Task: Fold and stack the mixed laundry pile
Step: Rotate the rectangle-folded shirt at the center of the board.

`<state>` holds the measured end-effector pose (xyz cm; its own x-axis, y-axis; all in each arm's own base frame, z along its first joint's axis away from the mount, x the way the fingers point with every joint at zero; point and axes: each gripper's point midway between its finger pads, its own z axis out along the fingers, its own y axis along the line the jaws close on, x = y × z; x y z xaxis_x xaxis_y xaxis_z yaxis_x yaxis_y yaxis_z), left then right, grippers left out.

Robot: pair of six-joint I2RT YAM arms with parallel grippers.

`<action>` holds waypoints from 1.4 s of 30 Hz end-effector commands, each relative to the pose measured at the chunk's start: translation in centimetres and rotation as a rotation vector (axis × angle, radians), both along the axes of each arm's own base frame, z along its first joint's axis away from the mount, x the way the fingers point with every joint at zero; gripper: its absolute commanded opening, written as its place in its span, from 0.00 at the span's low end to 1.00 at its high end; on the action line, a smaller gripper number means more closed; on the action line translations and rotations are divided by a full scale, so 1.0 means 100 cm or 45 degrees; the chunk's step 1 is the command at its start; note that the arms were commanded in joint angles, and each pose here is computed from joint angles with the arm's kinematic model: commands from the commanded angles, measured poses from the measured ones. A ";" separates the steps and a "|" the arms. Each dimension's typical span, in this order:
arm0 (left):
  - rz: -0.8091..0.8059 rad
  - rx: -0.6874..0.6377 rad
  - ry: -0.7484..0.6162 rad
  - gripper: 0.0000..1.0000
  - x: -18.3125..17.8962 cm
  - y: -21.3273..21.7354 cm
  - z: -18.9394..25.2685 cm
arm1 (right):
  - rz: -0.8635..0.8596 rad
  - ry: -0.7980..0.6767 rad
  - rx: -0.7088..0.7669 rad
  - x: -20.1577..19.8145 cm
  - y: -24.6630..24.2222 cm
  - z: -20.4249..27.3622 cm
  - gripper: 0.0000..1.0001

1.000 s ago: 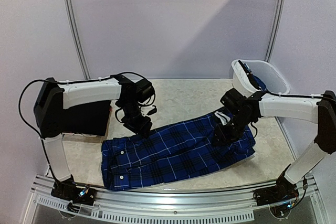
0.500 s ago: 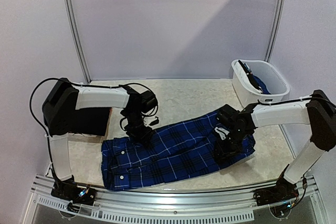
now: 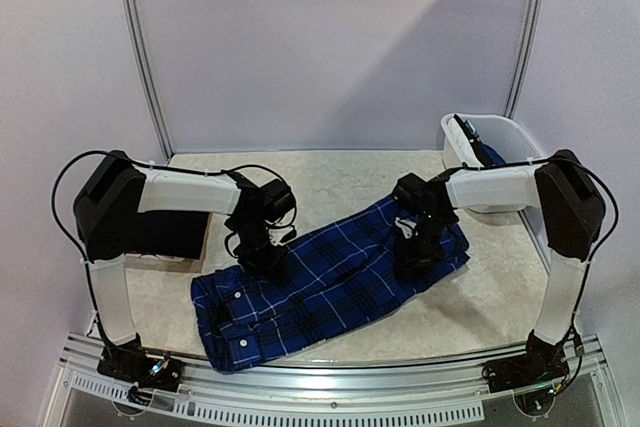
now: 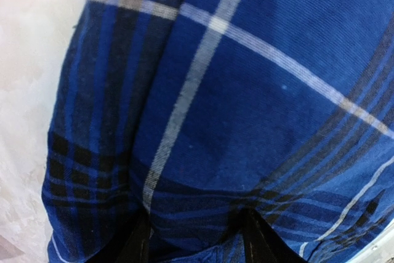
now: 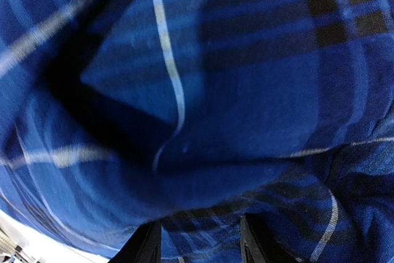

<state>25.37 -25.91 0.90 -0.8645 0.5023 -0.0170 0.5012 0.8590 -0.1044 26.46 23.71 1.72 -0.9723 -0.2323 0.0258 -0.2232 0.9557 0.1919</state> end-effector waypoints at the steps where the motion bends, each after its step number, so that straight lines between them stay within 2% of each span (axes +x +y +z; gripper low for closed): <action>1: 0.115 0.066 0.133 0.51 -0.024 0.012 -0.019 | 0.013 -0.053 -0.013 0.054 0.004 -0.018 0.44; 8: 0.264 0.019 0.179 0.51 -0.020 -0.003 -0.012 | -0.003 -0.063 0.075 0.120 0.028 -0.027 0.44; 15: 0.491 -0.137 0.269 0.51 -0.015 -0.038 -0.016 | -0.055 -0.110 0.183 0.181 0.045 -0.032 0.44; 22: 0.619 -0.276 0.341 0.51 -0.007 -0.081 -0.014 | -0.152 -0.187 0.312 0.234 0.044 -0.029 0.44; 34: 0.773 -0.484 0.445 0.51 0.001 -0.158 -0.007 | -0.228 -0.348 0.447 0.281 0.034 -0.013 0.47; 38: 0.733 -0.456 0.381 0.51 0.003 -0.163 0.010 | -0.219 -0.388 0.461 0.288 0.032 -0.001 0.47; 42: 0.685 -0.398 0.237 0.51 0.011 -0.151 0.034 | -0.195 -0.433 0.452 0.289 0.029 0.020 0.49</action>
<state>25.91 -41.92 2.62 -0.9840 -0.0123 0.1780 -0.1015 0.8592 -0.5015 55.00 27.11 3.08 -0.9447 -0.0101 -0.3277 -0.1736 0.8633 0.4739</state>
